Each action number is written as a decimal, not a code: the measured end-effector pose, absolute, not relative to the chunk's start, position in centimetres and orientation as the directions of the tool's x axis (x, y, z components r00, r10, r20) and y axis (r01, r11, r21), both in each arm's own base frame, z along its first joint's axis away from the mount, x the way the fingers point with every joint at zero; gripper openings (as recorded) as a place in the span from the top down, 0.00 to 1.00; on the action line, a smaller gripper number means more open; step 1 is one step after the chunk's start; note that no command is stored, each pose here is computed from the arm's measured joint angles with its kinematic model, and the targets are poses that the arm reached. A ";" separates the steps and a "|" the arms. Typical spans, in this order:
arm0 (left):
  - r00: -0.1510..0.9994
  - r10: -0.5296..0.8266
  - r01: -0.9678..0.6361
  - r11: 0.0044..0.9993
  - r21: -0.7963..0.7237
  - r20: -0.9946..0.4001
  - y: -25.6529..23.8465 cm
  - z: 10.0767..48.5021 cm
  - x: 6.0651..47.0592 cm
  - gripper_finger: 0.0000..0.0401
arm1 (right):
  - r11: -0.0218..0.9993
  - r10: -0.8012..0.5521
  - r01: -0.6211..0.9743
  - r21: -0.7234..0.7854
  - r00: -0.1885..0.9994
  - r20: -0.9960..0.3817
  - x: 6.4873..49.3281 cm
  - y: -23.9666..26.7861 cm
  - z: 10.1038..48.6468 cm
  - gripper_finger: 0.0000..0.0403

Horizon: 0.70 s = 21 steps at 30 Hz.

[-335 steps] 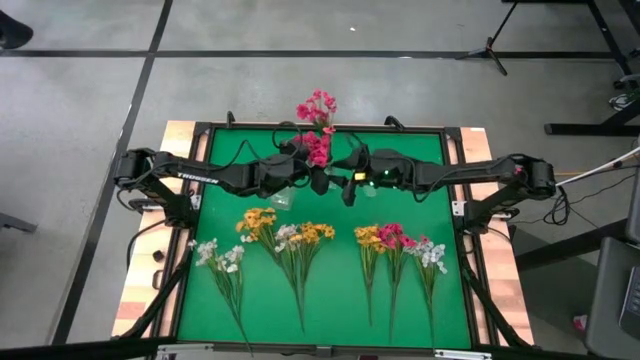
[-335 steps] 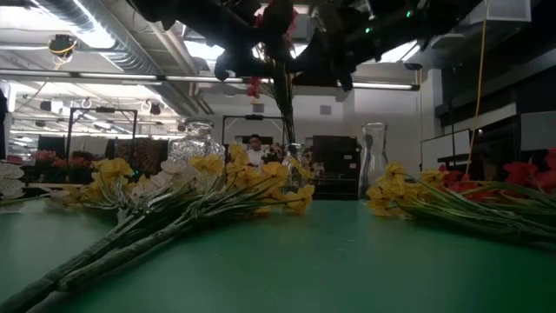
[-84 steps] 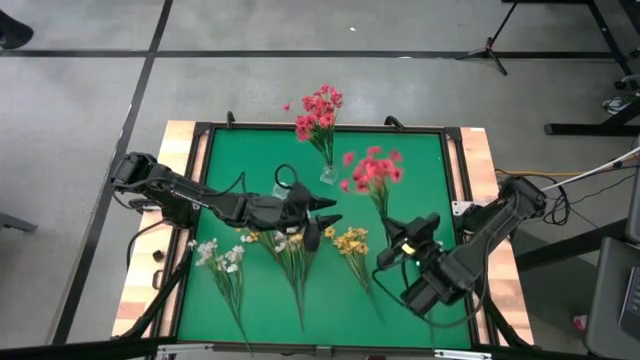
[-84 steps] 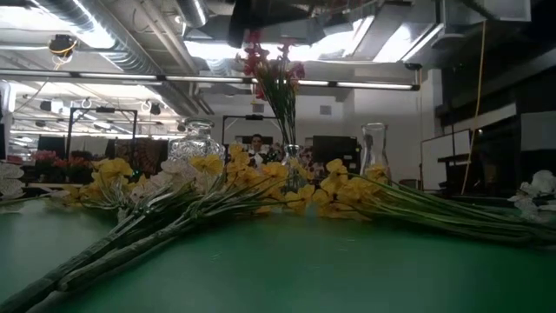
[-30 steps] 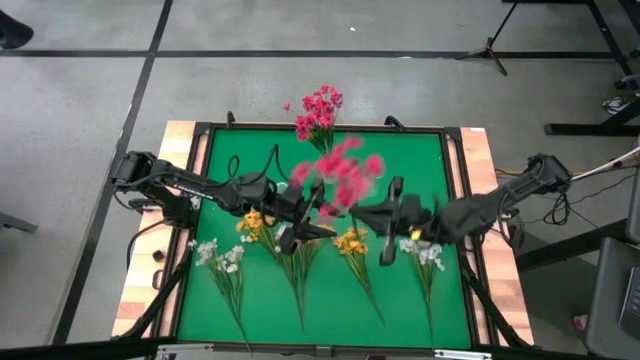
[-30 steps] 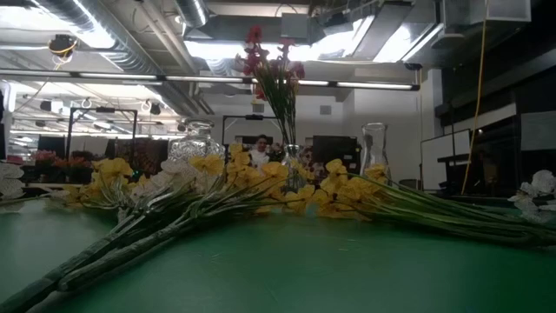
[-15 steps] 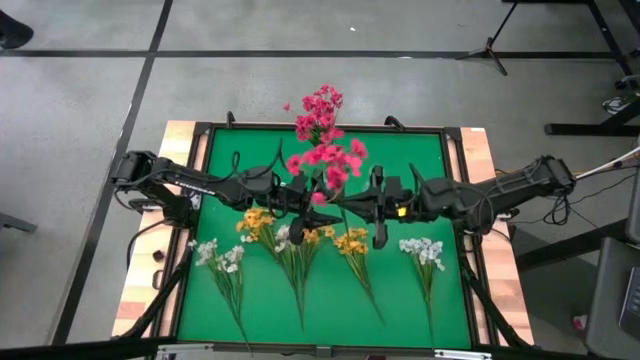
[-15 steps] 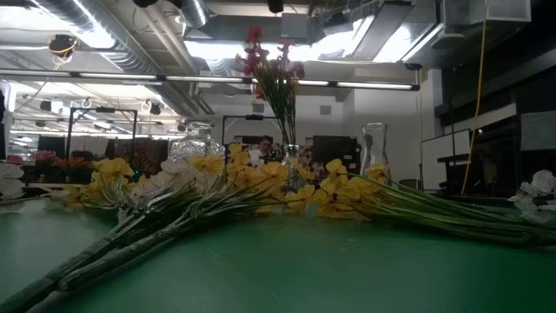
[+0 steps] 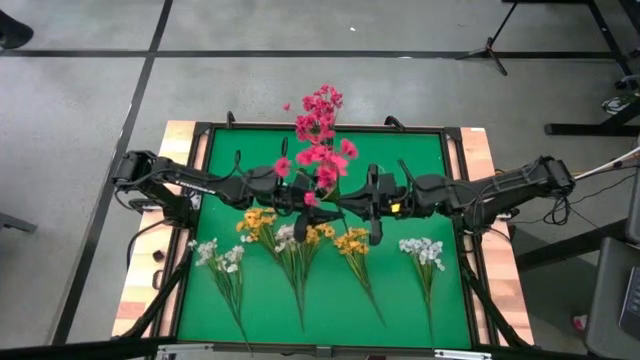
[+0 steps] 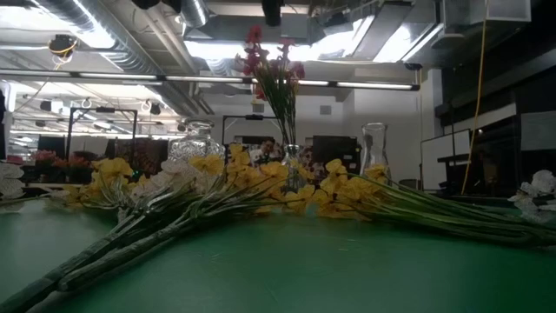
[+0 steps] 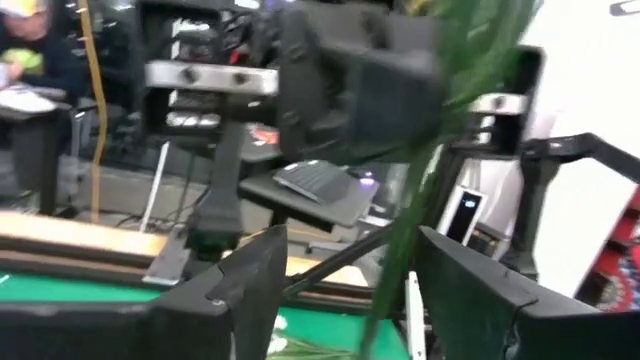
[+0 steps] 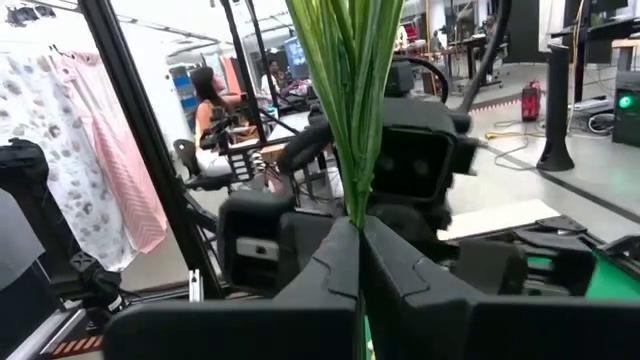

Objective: Sort flowers into vase by color
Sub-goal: Put the red flower into the center transparent vase

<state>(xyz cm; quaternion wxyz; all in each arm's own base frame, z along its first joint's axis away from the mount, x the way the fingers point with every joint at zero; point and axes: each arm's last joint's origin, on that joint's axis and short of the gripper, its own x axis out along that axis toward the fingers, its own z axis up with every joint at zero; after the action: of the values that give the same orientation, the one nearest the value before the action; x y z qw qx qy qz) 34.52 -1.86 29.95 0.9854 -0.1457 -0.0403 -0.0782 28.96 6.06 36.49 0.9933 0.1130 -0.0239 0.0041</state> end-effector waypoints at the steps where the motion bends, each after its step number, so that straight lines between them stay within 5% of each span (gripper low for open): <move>1: 0.985 -0.137 0.161 0.944 -0.288 0.101 -1.8 29.9 34.5 0.50 | 0.973 0.003 -0.012 0.232 0.999 0.040 29.0 6.1 36.4 1.00; 14: 0.992 -0.068 0.096 0.949 -0.300 0.103 -2.1 30.0 34.5 0.87 | 0.972 -0.009 0.007 0.233 1.000 0.007 29.0 6.0 36.1 0.99; 21: 0.995 0.016 0.013 0.953 -0.303 0.096 -1.9 29.9 34.5 0.98 | 0.966 -0.055 0.063 0.252 0.998 -0.039 29.0 5.8 35.6 0.87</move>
<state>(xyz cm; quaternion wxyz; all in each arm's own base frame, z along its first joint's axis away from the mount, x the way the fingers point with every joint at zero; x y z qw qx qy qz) 34.54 -1.92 29.87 0.9869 -0.1535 -0.0487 0.0008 28.97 5.84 35.65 0.9913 0.1275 0.0159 -0.0299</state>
